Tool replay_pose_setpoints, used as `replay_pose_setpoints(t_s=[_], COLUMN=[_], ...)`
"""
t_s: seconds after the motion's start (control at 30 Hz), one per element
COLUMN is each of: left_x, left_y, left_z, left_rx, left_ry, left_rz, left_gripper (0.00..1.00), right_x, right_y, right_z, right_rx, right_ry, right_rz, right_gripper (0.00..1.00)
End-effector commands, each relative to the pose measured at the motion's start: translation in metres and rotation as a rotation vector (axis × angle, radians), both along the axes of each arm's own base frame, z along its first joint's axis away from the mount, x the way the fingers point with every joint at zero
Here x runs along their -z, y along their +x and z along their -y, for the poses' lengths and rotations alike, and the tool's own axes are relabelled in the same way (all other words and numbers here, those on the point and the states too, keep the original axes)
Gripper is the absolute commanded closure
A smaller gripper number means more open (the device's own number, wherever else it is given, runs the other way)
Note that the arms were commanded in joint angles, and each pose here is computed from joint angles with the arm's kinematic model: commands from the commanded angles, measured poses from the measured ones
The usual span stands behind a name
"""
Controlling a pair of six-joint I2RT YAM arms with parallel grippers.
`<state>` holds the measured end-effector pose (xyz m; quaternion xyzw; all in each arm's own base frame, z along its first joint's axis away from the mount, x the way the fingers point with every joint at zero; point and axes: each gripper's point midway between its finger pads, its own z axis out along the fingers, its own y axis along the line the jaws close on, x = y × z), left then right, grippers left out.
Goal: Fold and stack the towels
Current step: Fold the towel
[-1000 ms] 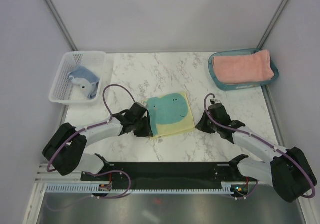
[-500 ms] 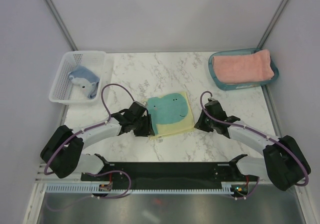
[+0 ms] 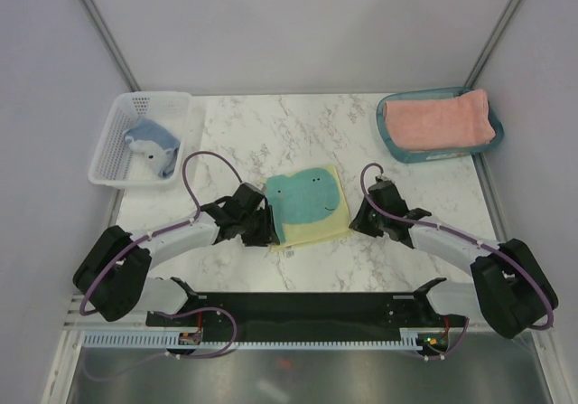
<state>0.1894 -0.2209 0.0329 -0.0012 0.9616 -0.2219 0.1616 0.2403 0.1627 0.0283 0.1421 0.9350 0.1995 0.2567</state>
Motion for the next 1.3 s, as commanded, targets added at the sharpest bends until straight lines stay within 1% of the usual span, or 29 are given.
replay_pose_setpoints(t_s=[0.0, 0.17, 0.2, 0.23, 0.3, 0.33, 0.43, 0.57, 0.63, 0.77, 0.9, 1.0, 1.03, 1.13, 1.27], left_x=[-0.012, -0.01, -0.009, -0.008, -0.008, -0.008, -0.007, -0.009, -0.012, -0.014, -0.023, -0.032, -0.033, -0.032, -0.022], left_y=[0.011, 0.011, 0.011, 0.01, 0.011, 0.011, 0.01, 0.011, 0.012, 0.014, 0.012, 0.014, 0.013, 0.01, 0.005], left_z=[0.01, 0.01, 0.01, 0.009, 0.009, 0.009, 0.008, 0.007, 0.007, -0.005, -0.003, 0.004, 0.007, 0.011, 0.004], left_rx=[-0.035, -0.037, -0.038, -0.039, -0.04, -0.04, -0.043, -0.046, -0.049, -0.073, -0.076, -0.084, -0.081, -0.091, -0.113], left_ry=[-0.04, -0.039, -0.036, -0.035, -0.034, -0.035, -0.033, -0.033, -0.034, 0.017, -0.013, -0.058, -0.077, -0.111, -0.088], left_rz=[0.028, 0.027, 0.025, 0.023, 0.026, 0.027, 0.027, 0.033, 0.042, 0.065, 0.072, 0.081, 0.076, 0.059, 0.037], left_gripper=[0.53, 0.55, 0.55, 0.55, 0.56, 0.56, 0.56, 0.56, 0.54, 0.51, 0.51, 0.54, 0.58, 0.59, 0.59], right_x=[-0.004, 0.004, 0.004, 0.005, 0.006, 0.006, 0.006, 0.001, -0.003, -0.02, -0.027, -0.029, -0.027, -0.025, -0.024], right_y=[0.013, 0.013, 0.012, 0.012, 0.011, 0.012, 0.011, 0.011, 0.011, 0.014, 0.01, 0.007, 0.005, 0.001, -0.006], right_z=[-0.004, -0.003, -0.003, -0.002, -0.003, -0.003, -0.002, -0.005, -0.006, -0.009, -0.016, -0.019, -0.019, -0.02, -0.021], right_rx=[0.025, 0.033, 0.033, 0.033, 0.03, 0.031, 0.033, 0.025, 0.022, 0.018, 0.002, -0.004, -0.002, -0.002, 0.002], right_ry=[0.007, 0.001, 0.003, 0.0, 0.003, 0.006, 0.002, 0.02, 0.026, 0.046, 0.087, 0.104, 0.106, 0.113, 0.127], right_rz=[0.039, 0.033, 0.031, 0.03, 0.034, 0.037, 0.04, 0.049, 0.048, 0.082, 0.076, 0.072, 0.064, 0.059, 0.055], right_gripper=[0.73, 0.74, 0.77, 0.82, 0.86, 0.91, 1.0, 1.0, 1.0, 1.0, 1.0, 1.0, 1.0, 1.0, 1.0])
